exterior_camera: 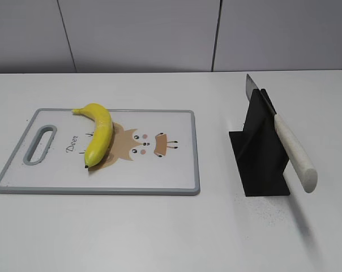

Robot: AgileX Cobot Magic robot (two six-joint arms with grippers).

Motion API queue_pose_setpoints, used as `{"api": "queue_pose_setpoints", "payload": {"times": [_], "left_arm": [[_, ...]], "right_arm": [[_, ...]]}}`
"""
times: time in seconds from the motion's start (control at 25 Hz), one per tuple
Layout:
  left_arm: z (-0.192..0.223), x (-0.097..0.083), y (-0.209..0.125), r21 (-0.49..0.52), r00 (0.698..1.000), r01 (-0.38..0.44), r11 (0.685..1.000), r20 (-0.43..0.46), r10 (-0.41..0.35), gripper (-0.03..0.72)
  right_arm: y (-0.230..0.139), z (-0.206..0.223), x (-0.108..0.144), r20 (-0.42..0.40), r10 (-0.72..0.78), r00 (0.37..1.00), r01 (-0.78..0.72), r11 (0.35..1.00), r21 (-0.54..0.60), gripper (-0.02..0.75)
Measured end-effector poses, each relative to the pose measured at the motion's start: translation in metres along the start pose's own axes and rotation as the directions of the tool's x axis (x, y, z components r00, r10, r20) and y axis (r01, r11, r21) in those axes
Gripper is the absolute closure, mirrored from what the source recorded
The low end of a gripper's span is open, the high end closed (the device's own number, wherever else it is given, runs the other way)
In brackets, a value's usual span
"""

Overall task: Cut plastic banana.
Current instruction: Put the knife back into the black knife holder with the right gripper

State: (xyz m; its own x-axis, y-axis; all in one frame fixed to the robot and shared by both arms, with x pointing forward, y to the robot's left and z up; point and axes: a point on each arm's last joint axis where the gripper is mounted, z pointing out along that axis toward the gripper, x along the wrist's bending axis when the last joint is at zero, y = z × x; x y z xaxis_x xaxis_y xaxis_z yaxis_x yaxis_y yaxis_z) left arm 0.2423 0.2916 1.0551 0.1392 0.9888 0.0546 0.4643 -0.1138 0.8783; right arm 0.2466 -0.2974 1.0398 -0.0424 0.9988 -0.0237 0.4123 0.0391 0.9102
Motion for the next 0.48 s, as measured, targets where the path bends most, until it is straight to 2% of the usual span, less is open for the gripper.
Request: {"api": "queue_pose_setpoints", "payload": {"times": [0.48], "left_arm": [[0.0,0.0,0.0,0.0,1.0,0.0,1.0,0.0,0.0,0.178]], "right_arm": [[0.0001,0.0,0.0,0.0,0.0,1.0,0.0,1.0,-0.001,0.201]]}}
